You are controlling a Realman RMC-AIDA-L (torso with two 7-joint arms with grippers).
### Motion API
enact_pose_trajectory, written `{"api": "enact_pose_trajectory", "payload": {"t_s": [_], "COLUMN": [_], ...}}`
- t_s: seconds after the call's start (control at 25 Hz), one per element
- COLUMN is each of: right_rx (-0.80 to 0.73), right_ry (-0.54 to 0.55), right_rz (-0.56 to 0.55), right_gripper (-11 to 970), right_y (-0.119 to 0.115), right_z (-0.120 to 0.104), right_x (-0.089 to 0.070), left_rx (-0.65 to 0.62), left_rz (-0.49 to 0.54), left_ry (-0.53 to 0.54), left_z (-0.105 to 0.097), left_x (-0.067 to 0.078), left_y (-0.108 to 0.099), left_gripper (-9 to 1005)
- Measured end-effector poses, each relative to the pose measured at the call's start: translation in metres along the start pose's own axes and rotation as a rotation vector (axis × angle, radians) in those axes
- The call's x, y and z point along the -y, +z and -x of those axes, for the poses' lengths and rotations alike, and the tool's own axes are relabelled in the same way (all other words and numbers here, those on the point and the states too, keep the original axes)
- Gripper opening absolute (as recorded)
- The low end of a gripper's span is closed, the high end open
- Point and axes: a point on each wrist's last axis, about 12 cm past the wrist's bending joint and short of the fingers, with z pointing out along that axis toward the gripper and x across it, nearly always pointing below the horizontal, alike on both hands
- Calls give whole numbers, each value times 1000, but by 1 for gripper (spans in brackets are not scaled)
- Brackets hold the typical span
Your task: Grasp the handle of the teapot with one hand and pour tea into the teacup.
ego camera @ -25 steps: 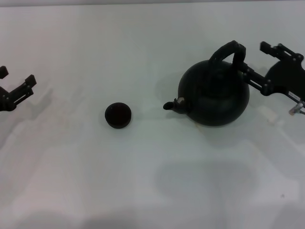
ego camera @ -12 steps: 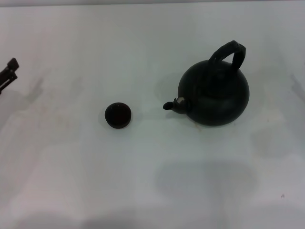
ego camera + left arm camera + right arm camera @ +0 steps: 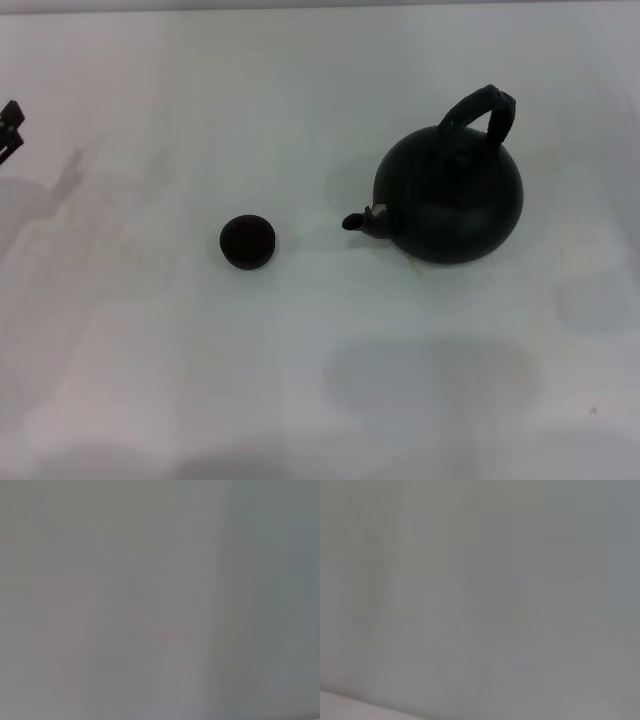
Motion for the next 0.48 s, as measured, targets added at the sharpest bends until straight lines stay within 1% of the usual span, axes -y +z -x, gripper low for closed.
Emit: {"api": "enact_pose_trajectory", "payload": {"t_s": [0.2, 0.48], "right_rx": [8, 24], "right_ry": [39, 44], "right_rz": [-51, -48], "right_gripper": [747, 748], "right_y": [7, 14], "right_z": [1, 5], "right_x": [3, 3], "left_rx": [48, 134], "left_rz": [32, 95], "left_ry": [-13, 5], "left_z": [0, -3], "left_x": [3, 13], "left_y": [1, -1], "left_gripper": [864, 864]}}
